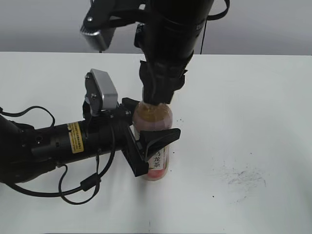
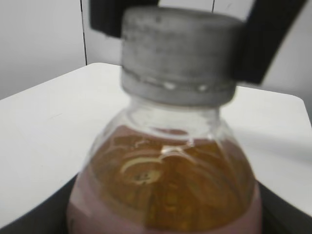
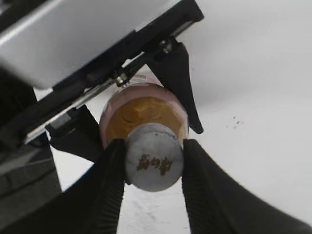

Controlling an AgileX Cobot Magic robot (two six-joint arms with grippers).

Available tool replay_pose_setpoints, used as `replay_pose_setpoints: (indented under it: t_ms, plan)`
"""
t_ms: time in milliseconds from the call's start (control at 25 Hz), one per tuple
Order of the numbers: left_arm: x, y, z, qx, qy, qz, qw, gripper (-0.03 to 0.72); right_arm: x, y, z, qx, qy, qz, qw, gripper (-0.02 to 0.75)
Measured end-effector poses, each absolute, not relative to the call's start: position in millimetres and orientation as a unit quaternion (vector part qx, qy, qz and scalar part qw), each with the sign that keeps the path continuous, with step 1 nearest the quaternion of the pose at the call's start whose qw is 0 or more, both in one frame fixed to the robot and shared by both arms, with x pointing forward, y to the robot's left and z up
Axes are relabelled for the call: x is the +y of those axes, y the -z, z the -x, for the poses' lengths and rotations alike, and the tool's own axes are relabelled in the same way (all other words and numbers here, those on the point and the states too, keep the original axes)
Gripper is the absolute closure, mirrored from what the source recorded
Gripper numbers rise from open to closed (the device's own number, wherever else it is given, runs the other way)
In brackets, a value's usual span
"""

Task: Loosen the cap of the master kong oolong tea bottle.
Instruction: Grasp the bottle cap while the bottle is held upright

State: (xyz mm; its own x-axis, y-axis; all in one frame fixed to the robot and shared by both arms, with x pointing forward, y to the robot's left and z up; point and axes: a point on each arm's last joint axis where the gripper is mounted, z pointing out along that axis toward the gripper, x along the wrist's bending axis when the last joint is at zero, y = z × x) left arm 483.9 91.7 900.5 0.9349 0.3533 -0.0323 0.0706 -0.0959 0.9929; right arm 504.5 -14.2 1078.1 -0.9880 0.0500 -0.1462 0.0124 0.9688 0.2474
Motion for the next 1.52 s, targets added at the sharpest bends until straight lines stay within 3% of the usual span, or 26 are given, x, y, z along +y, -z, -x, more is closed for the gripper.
replay_pose_setpoints:
  t_ms: [480, 760, 920, 1040, 1280, 1520]
  plan:
    - [91.5, -900.4, -483.4, 0.139, -0.109, -0.734, 0.656, 0.243, -14.4, -1078.1, -504.4, 0.843, -0.063, 0.518, 0.13, 0.468]
    - [91.5, -900.4, -483.4, 0.139, -0.109, -0.734, 0.656, 0.243, -13.9, -1078.5, -504.8, 0.742, -0.041, 0.653, 0.142, 0.467]
    - [91.5, -900.4, -483.4, 0.139, -0.109, -0.734, 0.656, 0.243, -14.4, -1078.5, -505.3, 0.784, -0.046, 0.603, 0.139, 0.465]
    - [91.5, -900.4, -483.4, 0.139, -0.108, -0.734, 0.656, 0.243, -14.4, -1078.5, -505.3, 0.849, -0.062, 0.508, 0.133, 0.415]
    - [91.5, -900.4, -483.4, 0.14, -0.108, -0.733, 0.656, 0.243, -14.4, -1078.2, -505.1, 0.953, -0.095, 0.264, 0.111, 0.161]
    - [91.5, -900.4, -483.4, 0.14, -0.108, -0.733, 0.656, 0.243, -13.7, -1078.1, -504.2, 0.988, -0.129, -0.048, 0.07, 0.23]
